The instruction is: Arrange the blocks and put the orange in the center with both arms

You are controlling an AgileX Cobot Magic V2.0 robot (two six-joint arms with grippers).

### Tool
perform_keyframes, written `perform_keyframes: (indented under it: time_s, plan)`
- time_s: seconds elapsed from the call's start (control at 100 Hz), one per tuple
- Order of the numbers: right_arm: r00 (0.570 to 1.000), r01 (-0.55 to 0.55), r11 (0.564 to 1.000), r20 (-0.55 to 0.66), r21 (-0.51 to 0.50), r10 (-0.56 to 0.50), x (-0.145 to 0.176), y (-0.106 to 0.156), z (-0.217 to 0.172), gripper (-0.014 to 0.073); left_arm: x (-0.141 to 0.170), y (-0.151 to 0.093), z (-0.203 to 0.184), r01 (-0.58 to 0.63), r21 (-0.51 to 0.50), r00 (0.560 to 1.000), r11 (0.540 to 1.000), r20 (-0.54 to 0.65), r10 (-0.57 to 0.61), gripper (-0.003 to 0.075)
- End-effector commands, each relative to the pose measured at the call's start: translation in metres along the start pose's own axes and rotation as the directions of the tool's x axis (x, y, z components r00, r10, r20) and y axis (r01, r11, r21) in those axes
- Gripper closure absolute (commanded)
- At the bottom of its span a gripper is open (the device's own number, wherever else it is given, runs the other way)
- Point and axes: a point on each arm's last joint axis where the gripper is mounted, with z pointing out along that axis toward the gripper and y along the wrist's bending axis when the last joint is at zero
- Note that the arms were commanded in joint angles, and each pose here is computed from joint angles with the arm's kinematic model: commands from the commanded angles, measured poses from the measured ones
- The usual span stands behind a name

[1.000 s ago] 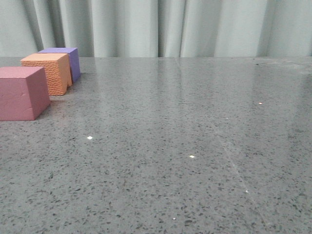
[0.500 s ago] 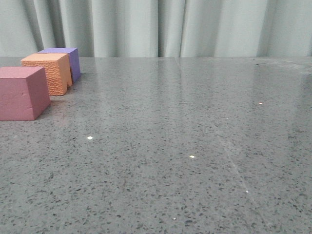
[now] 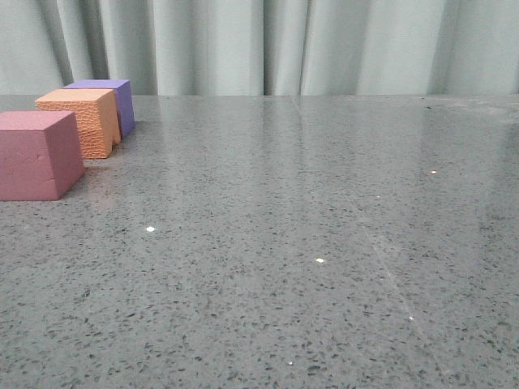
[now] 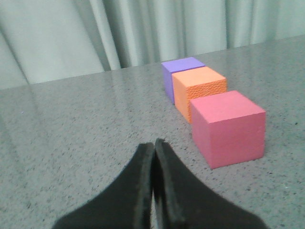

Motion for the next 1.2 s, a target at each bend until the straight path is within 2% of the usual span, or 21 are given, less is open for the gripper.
perform_keyframes:
  time_s: [0.0,0.26,0.61,1.19]
  plan:
    - [0.992,0.012,1.0,0.122,-0.008,-0.011,-0.014,0.001,-0.003,0.0662,-0.003,0.0,-0.002,0.041,-0.016,0.992,0.999,0.121,-0.039,0.073]
    - [0.992,0.012,1.0,0.122,-0.008,-0.011,-0.014,0.001,-0.003,0.0662,0.021,-0.003,-0.005,0.079,-0.008,0.987,0.997,0.138,-0.077,0.073]
    - [0.992,0.012,1.0,0.122,-0.008,-0.011,-0.014,0.001,-0.003,0.0662,0.016,-0.002,-0.013,0.074,-0.012,0.97,0.997,0.233,-0.069,0.073]
    - [0.992,0.012,1.0,0.122,-0.008,-0.011,-0.014,0.001,-0.003,0.0662,0.016,-0.002,-0.013,0.077,-0.012,0.97,0.997,0.231,-0.072,0.073]
